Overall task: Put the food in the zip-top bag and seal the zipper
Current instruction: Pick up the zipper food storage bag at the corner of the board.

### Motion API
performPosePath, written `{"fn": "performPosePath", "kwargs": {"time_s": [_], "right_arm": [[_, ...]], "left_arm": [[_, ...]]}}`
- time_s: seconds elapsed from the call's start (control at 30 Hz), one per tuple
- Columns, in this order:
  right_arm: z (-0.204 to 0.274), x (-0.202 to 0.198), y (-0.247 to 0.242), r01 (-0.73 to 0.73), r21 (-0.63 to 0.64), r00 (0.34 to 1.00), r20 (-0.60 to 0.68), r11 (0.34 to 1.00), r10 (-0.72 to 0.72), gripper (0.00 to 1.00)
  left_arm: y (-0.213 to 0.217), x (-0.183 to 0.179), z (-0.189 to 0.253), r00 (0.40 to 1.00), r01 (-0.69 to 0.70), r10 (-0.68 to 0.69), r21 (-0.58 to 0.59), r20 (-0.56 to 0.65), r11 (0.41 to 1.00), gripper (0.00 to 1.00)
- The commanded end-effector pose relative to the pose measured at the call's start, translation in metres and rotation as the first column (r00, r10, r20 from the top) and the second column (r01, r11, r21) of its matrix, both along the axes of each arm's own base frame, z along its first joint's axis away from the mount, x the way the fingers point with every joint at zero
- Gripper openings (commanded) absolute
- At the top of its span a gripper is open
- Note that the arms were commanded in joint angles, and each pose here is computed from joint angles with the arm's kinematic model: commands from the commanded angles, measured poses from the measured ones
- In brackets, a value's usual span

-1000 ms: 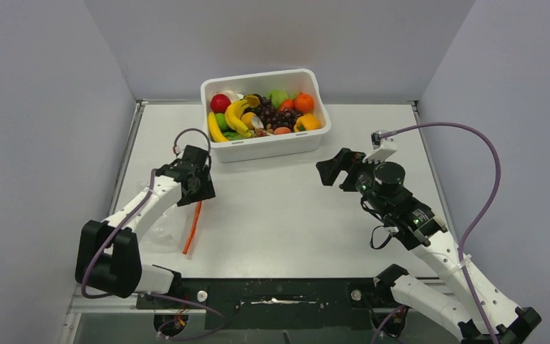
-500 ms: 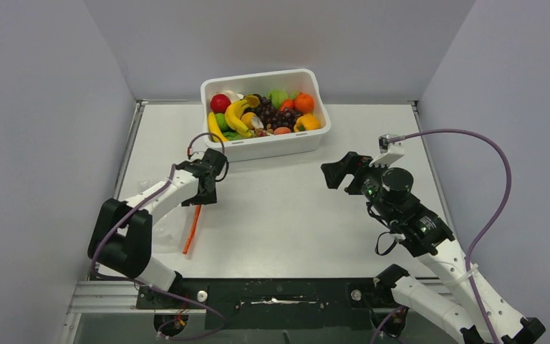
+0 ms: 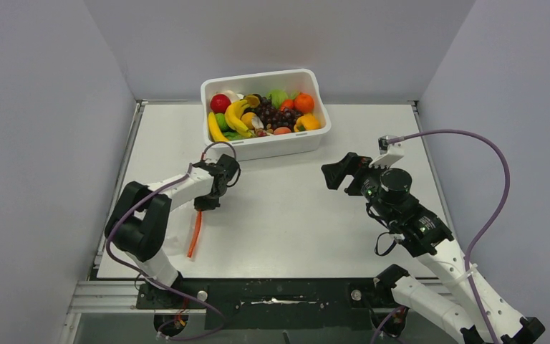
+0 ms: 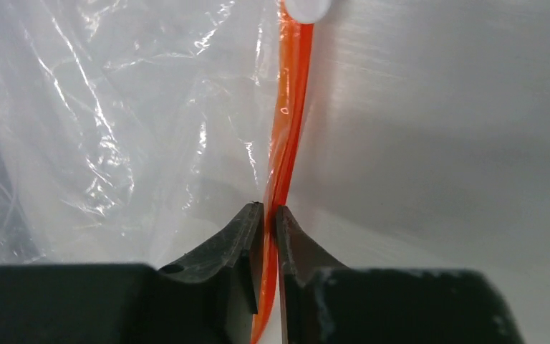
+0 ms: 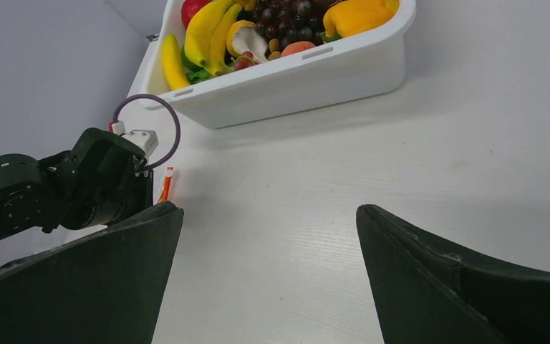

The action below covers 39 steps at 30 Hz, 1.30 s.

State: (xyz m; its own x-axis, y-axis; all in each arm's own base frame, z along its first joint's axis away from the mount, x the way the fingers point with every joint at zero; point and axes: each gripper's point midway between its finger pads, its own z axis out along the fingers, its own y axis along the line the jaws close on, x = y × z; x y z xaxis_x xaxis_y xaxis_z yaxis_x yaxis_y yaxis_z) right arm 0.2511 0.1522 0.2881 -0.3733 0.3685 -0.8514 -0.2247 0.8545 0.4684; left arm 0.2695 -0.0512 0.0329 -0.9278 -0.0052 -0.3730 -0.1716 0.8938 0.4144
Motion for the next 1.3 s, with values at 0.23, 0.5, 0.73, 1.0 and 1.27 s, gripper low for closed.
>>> {"fn": "performPosePath", "kwargs": {"time_s": [0.23,0.5,0.73,1.0,1.27], "right_arm": [[0.0,0.004,-0.003,0.035,0.03,0.999,-0.008,0.999,-0.035,0.98],[-0.003,-0.001,0.008,-0.008,0.072,0.999,-0.03,0.997,0.01,0.99],[0.002,-0.001,0.016,-0.039,0.106,0.999,-0.029,0.994,0.043,0.99],[0.008,-0.013,0.074,-0.282,0.224,0.953,-0.046,0.933,0.299,0.83],[0.001,-0.019,0.136,-0.397,0.209,0.902,-0.092,0.894,0.422,0.58]], "left_arm": [[-0.068,0.015,0.046,0.985,0.142,-0.127,-0.13,0.116,0.981,0.0],[-0.123,0.029,0.121,0.929,0.304,-0.17,-0.412,0.329,0.859,0.0],[-0.167,0.013,0.199,0.807,0.542,-0.166,-0.599,0.566,0.589,0.0],[-0.185,-0.016,0.255,0.707,0.679,-0.053,-0.655,0.705,0.333,0.0],[-0.204,-0.036,0.261,0.702,0.706,-0.012,-0.694,0.712,0.139,0.0]]}}
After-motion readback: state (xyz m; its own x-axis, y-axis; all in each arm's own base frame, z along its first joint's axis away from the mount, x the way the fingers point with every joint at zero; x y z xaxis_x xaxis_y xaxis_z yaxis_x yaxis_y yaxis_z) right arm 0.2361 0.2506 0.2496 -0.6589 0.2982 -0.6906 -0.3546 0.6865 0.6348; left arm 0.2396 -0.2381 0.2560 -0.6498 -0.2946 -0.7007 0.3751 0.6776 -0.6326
